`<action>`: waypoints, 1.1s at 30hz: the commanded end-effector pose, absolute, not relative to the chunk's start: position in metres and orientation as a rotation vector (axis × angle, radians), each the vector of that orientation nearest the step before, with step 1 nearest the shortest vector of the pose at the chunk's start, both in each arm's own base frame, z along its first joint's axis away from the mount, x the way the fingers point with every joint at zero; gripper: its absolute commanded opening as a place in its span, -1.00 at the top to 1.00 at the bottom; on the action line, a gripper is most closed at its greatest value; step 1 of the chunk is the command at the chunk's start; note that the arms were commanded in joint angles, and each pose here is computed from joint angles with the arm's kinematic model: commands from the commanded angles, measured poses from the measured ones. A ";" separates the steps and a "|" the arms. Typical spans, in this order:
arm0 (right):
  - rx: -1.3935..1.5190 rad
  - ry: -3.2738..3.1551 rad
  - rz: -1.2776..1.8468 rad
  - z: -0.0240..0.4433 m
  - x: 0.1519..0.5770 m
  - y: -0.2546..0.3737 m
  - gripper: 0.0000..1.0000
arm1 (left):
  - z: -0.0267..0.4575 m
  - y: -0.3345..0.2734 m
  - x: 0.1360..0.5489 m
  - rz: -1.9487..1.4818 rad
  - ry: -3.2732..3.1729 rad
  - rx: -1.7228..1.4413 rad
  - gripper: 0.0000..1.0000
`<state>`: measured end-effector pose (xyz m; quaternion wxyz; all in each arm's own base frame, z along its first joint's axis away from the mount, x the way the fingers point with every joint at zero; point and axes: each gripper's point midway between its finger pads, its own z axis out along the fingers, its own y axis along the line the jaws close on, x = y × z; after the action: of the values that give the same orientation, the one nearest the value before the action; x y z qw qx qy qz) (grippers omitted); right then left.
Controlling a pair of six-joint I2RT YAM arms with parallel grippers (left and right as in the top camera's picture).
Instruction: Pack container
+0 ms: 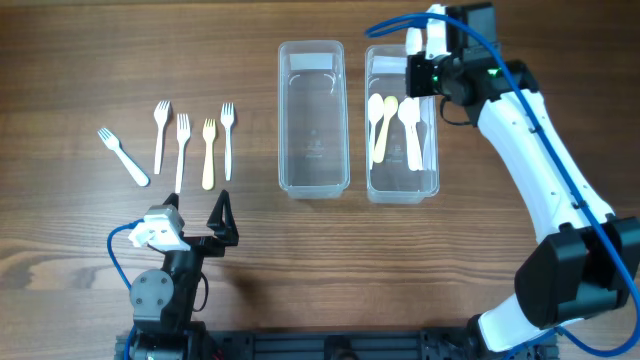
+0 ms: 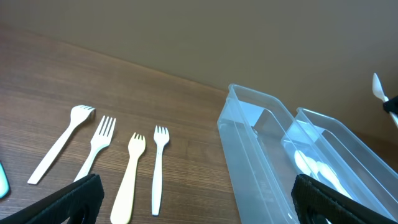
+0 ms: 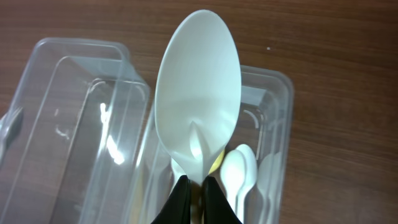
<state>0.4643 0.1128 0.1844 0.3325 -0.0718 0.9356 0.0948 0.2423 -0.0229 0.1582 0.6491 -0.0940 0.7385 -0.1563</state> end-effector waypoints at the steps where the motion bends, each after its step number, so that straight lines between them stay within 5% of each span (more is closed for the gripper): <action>1: -0.165 2.497 0.276 0.163 0.466 0.124 0.92 | 0.156 -0.025 0.242 -0.354 1.682 -0.193 -1.00; 7: -0.150 2.606 0.268 0.119 0.465 0.124 0.81 | 0.156 -0.025 0.242 -0.354 1.682 -0.193 -1.00; 10: -0.158 2.620 0.268 0.113 0.464 0.127 -0.05 | 0.156 -0.025 0.242 -0.354 1.682 -0.193 -1.00; 12: -0.164 2.596 0.275 0.120 0.466 0.130 -0.19 | 0.156 -0.025 0.242 -0.355 1.682 -0.194 -1.00; 17: -0.126 2.478 0.235 0.168 0.477 0.115 -0.35 | 0.156 -0.025 0.242 -0.354 1.682 -0.193 -0.99; 26: 0.288 2.367 -0.108 0.210 0.482 -0.052 -0.39 | 0.156 -0.025 0.242 -0.354 1.682 -0.193 -1.00; 33: 0.448 2.348 -0.173 0.209 0.470 -0.116 -0.99 | 0.156 -0.025 0.242 -0.354 1.682 -0.193 -0.99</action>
<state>0.4716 -0.1037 0.1958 0.3514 0.1626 0.9204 -0.0550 0.2423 -0.0229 0.1582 0.6491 -0.0940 0.7385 -0.1563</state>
